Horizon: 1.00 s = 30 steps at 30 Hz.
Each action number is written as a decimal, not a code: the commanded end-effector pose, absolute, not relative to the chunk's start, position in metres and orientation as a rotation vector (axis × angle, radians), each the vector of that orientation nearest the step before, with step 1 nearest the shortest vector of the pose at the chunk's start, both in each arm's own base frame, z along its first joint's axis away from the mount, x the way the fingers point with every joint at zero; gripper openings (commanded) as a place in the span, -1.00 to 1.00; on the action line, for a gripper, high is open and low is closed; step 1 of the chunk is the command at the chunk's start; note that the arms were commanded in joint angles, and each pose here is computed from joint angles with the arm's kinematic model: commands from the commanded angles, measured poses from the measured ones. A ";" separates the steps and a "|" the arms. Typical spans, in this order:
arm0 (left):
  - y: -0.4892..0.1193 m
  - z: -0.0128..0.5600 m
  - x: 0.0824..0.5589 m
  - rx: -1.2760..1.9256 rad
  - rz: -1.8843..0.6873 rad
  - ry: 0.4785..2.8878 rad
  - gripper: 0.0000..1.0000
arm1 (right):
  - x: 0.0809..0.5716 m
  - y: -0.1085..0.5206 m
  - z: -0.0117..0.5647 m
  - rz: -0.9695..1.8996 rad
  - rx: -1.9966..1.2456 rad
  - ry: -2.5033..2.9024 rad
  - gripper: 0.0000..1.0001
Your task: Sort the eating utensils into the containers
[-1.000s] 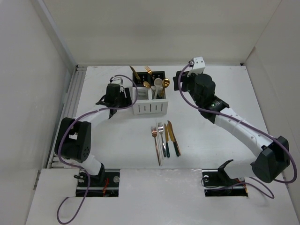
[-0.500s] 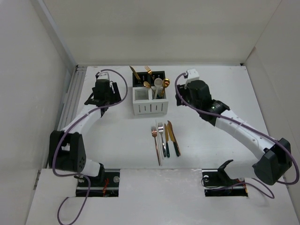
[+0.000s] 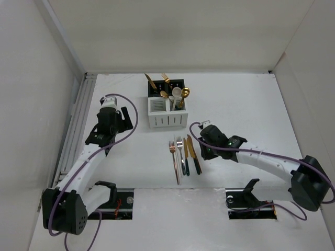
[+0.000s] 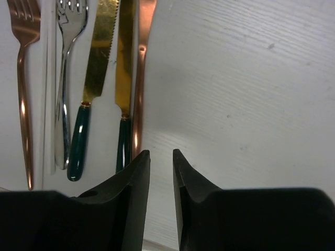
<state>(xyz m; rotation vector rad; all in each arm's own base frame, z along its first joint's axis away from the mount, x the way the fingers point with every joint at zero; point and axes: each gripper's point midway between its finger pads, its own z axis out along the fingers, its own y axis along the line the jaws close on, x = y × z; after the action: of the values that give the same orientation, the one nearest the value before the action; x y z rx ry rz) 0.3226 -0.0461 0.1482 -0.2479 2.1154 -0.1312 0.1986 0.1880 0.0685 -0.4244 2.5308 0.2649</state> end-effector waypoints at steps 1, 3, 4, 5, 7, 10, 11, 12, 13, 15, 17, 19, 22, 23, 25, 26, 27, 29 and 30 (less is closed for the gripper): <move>-0.051 0.157 0.313 -0.255 -0.179 2.091 0.45 | 0.205 0.216 0.071 0.377 -0.414 2.522 -0.41; -0.053 0.161 0.310 -0.245 -0.199 2.083 0.45 | 0.202 0.223 0.053 0.371 -0.471 2.591 -0.41; -0.052 0.161 0.306 -0.245 -0.200 2.080 0.45 | 0.201 0.222 0.048 0.344 -0.479 2.625 -0.44; -0.054 0.165 0.305 -0.238 -0.216 2.070 0.45 | 0.203 0.223 0.044 0.344 -0.476 2.647 -0.44; -0.056 0.162 0.300 -0.245 -0.234 2.069 0.45 | 0.201 0.221 0.034 0.323 -0.465 2.682 -0.44; -0.056 0.167 0.296 -0.266 -0.253 2.045 0.45 | 0.197 0.225 0.033 0.389 -0.453 2.655 -0.35; -0.055 0.165 0.294 -0.266 -0.254 2.044 0.45 | 0.196 0.225 0.035 0.402 -0.439 2.645 -0.33; -0.057 0.165 0.294 -0.270 -0.269 2.045 0.45 | 0.195 0.218 0.032 0.374 -0.432 2.645 -0.33; -0.057 0.168 0.293 -0.269 -0.272 2.034 0.45 | 0.196 0.218 0.035 0.376 -0.408 2.636 -0.33; -0.057 0.164 0.292 -0.270 -0.269 2.043 0.45 | 0.196 0.215 0.035 0.366 -0.404 2.631 -0.33; -0.057 0.164 0.292 -0.270 -0.269 2.043 0.45 | 0.194 0.219 0.037 0.374 -0.408 2.632 -0.33; -0.057 0.164 0.292 -0.270 -0.269 2.043 0.45 | 0.191 0.220 0.039 0.335 -0.437 2.624 -0.30; -0.057 0.167 0.292 -0.269 -0.272 2.034 0.45 | 0.192 0.226 0.043 0.358 -0.433 2.607 -0.25; -0.057 0.167 0.292 -0.269 -0.272 2.034 0.45 | 0.194 0.229 0.045 0.369 -0.430 2.596 -0.25; -0.058 0.162 0.290 -0.264 -0.278 2.045 0.45 | 0.196 0.233 0.044 0.389 -0.433 2.590 -0.22; -0.058 0.162 0.290 -0.264 -0.279 2.045 0.45 | 0.196 0.233 0.044 0.389 -0.433 2.590 -0.22; -0.058 0.162 0.290 -0.264 -0.279 2.045 0.45 | 0.195 0.233 0.041 0.381 -0.435 2.600 -0.22; -0.058 0.162 0.290 -0.264 -0.279 2.045 0.45 | 0.198 0.233 0.041 0.368 -0.430 2.597 -0.22; -0.058 0.158 0.289 -0.265 -0.276 2.054 0.45 | 0.200 0.236 0.040 0.364 -0.431 2.601 -0.24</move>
<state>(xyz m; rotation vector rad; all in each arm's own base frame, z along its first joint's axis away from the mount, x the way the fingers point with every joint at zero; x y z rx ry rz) 0.2904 -0.0555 0.1578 -0.2627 2.0706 -0.2531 0.1823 0.2181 0.0270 -0.4629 2.6679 0.3269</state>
